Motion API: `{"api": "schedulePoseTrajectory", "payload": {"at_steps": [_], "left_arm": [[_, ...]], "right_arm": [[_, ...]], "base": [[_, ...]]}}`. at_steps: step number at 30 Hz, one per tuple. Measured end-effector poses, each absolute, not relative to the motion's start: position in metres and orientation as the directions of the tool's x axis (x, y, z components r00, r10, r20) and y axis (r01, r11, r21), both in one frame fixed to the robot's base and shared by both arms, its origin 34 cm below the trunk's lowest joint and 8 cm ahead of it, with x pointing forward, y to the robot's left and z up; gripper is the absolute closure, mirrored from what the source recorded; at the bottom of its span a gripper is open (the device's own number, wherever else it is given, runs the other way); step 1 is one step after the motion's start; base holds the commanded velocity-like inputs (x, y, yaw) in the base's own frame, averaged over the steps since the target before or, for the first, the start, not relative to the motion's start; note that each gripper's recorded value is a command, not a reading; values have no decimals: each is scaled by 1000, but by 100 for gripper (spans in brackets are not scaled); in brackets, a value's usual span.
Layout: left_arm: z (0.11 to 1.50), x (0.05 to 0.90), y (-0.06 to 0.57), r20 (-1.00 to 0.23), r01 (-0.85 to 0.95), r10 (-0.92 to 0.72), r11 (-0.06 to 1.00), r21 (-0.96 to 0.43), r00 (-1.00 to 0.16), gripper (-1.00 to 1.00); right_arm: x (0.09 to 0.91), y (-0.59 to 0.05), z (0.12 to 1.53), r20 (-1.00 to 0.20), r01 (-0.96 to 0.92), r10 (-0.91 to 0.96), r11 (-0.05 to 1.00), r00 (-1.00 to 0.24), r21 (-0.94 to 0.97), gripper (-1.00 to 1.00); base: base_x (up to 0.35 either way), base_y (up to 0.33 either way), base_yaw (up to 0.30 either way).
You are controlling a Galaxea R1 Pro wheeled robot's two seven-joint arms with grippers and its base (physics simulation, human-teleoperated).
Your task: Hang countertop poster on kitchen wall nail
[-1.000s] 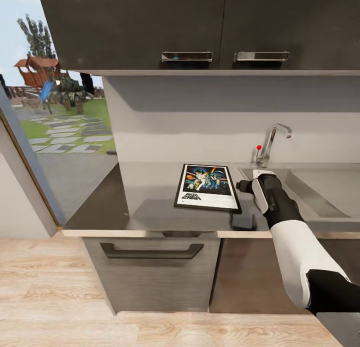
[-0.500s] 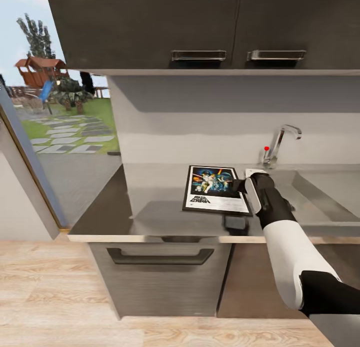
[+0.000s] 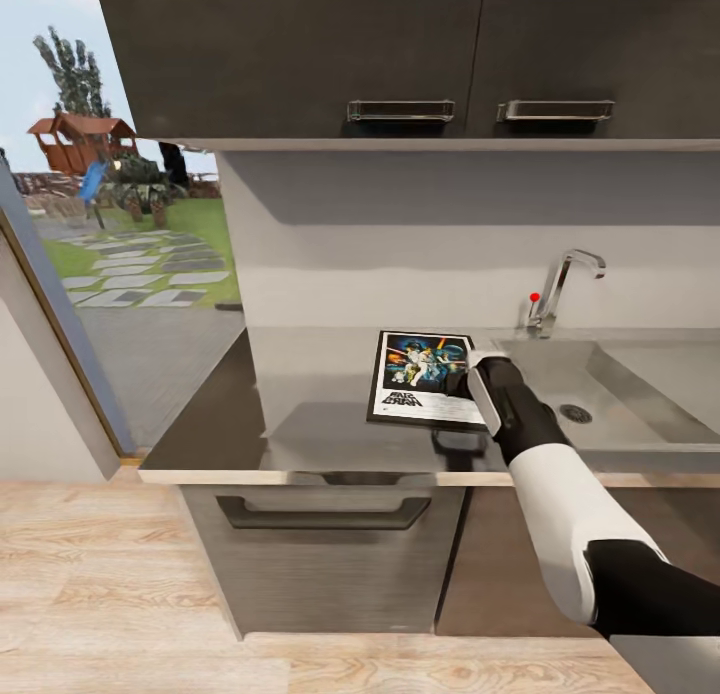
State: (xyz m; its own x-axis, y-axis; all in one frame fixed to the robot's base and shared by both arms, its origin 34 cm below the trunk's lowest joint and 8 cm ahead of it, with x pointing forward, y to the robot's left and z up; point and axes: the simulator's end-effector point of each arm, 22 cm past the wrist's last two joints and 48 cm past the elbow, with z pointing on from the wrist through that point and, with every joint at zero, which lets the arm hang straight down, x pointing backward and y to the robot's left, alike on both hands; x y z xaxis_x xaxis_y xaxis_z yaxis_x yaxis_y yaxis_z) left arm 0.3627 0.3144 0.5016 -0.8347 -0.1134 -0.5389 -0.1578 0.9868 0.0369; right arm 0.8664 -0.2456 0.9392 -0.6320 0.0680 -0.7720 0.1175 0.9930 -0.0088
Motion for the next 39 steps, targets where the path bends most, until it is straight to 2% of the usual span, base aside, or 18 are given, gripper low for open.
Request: {"api": "schedulePoseTrajectory", "payload": {"at_steps": [20, 39], "left_arm": [[502, 363, 314, -539, -158, -113, 987, 37, -835, -100], [501, 362, 314, -538, -158, -114, 987, 37, -836, -100]], "right_arm": [[864, -244, 931, -761, 110, 39, 993, -647, -43, -100], [862, -246, 924, -750, 111, 37, 993, -660, -50, -100]], "base": [[0, 0, 0], [-57, 0, 0]]}}
